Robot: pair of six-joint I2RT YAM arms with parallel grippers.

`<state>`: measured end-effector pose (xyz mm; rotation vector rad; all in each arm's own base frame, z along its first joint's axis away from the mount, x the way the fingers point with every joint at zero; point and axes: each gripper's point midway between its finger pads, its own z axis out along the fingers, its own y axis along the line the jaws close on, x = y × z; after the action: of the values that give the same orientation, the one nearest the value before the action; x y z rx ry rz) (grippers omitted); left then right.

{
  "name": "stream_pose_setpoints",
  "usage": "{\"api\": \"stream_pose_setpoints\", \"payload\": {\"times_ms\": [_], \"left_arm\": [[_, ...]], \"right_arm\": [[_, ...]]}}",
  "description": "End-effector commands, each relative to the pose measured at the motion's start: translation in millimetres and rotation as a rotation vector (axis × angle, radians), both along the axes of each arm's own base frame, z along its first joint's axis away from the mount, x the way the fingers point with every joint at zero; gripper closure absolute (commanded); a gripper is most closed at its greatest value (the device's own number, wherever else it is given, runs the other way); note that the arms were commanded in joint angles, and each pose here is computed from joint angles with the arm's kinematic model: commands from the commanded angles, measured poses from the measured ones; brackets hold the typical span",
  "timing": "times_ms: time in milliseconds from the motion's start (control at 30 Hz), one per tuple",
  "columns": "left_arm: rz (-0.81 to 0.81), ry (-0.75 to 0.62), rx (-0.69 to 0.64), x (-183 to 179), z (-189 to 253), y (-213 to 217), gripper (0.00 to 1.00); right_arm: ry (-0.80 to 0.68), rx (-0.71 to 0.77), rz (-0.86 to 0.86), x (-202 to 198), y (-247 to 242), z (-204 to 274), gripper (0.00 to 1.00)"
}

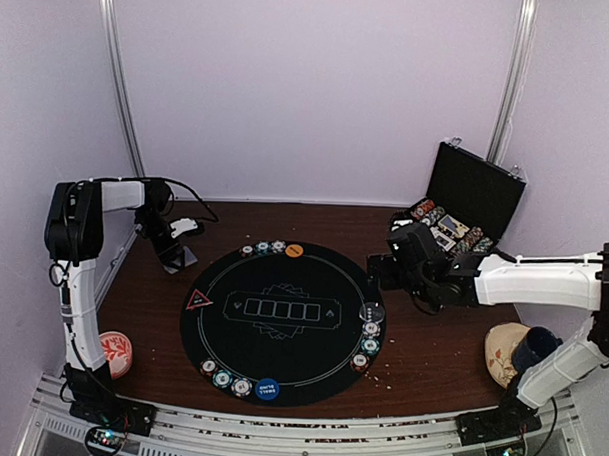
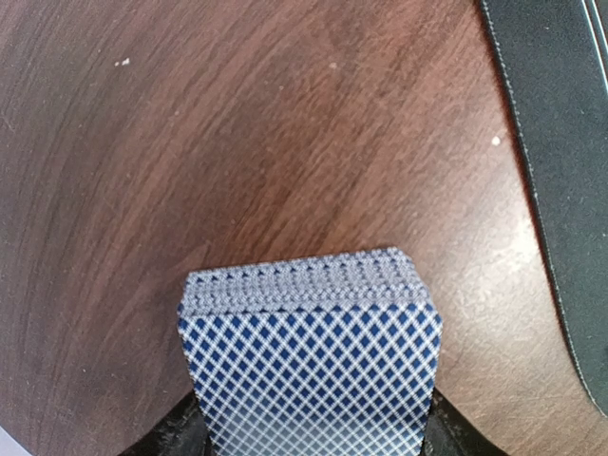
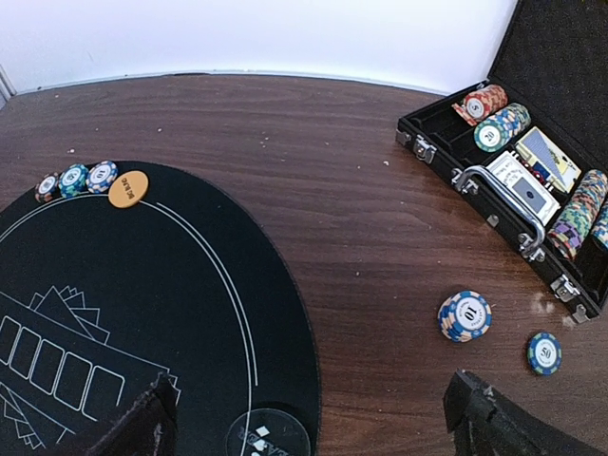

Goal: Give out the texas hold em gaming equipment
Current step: Pick up the poker card from the corner of the board.

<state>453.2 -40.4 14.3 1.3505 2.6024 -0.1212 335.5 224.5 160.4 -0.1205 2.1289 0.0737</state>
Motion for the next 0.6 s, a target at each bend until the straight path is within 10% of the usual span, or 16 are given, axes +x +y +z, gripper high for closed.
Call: {"api": "stream_pose_setpoints", "payload": {"times_ms": [0,567], "left_arm": [[0.002,0.141,0.008,-35,-19,7,0.74],[-0.005,0.060,-0.064,-24,11,-5,0.81]], "right_arm": [[-0.022,0.003,0.039,2,19,9,0.00],[0.012,0.195,0.325,0,149,47,0.00]]}}
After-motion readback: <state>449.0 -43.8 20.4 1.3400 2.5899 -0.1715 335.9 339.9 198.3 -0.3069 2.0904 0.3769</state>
